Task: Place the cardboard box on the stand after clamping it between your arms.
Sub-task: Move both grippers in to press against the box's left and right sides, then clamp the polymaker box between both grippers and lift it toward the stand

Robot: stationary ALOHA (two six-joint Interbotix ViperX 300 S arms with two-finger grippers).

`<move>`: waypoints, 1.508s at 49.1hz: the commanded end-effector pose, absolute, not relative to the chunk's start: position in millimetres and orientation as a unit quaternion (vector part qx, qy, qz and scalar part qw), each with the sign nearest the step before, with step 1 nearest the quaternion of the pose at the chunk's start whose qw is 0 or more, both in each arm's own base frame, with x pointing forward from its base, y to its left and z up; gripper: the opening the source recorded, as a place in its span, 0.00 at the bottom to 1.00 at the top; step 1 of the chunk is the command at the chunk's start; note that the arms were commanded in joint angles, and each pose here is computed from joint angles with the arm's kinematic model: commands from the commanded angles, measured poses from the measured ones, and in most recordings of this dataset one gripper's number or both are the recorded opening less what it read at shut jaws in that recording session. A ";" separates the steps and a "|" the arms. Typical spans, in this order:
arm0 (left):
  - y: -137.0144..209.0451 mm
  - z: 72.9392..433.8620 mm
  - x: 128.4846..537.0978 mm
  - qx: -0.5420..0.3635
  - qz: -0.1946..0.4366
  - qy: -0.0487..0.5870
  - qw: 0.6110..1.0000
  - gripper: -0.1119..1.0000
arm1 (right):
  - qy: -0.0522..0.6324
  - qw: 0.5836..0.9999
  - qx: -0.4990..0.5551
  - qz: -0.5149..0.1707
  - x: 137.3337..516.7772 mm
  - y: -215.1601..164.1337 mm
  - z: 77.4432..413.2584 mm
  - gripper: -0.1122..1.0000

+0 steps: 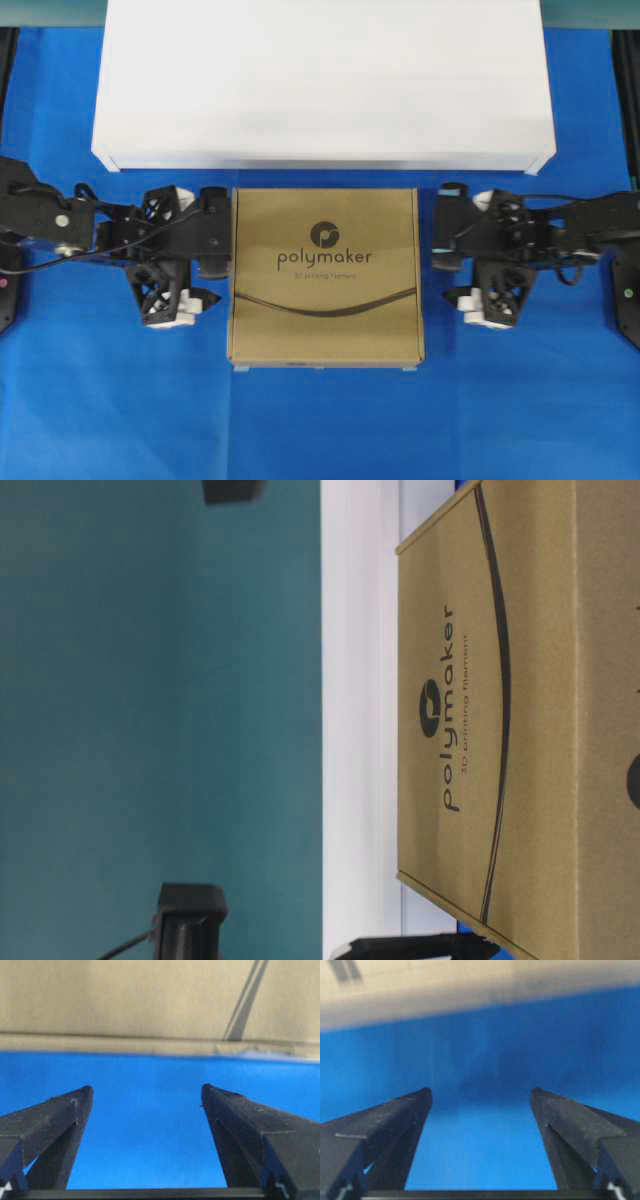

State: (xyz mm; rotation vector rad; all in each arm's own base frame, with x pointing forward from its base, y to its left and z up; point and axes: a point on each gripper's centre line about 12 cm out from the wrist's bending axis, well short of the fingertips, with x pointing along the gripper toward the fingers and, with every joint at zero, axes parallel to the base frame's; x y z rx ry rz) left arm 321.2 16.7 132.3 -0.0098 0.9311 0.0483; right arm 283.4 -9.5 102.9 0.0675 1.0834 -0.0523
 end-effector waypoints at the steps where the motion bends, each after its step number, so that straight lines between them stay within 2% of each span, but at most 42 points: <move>1: 17.3 136.2 332.2 -0.004 0.023 0.437 0.899 0.86 | 0.499 0.866 0.021 -0.017 300.8 -8.9 107.2 0.98; 11: 18.0 135.0 348.9 -0.004 0.023 0.430 0.902 0.86 | 0.483 0.876 0.010 -0.012 326.5 -9.8 109.2 0.98; 31: 19.5 137.7 355.7 -0.004 0.024 0.427 0.904 0.86 | 0.473 0.881 0.012 -0.015 333.4 -11.6 112.4 0.98; 39: 22.0 147.8 361.2 -0.008 0.029 0.414 0.910 0.86 | 0.450 0.893 0.020 -0.020 343.3 -13.0 125.4 0.98; 51: 24.0 215.1 376.9 -0.013 0.035 0.358 0.933 0.85 | 0.442 0.896 0.031 -0.017 353.1 -11.2 175.7 0.98; 62: 28.0 288.8 374.3 -0.013 0.044 0.351 0.935 0.86 | 0.423 0.905 0.045 -0.010 351.8 -9.9 261.1 0.98; 67: 28.8 309.2 371.8 -0.015 0.047 0.353 0.934 0.85 | 0.415 0.908 0.048 -0.010 347.6 -12.3 293.9 0.98; 74: 30.2 325.2 373.7 -0.016 0.050 0.350 0.935 0.85 | 0.421 0.906 0.048 -0.012 344.6 -15.5 302.7 0.98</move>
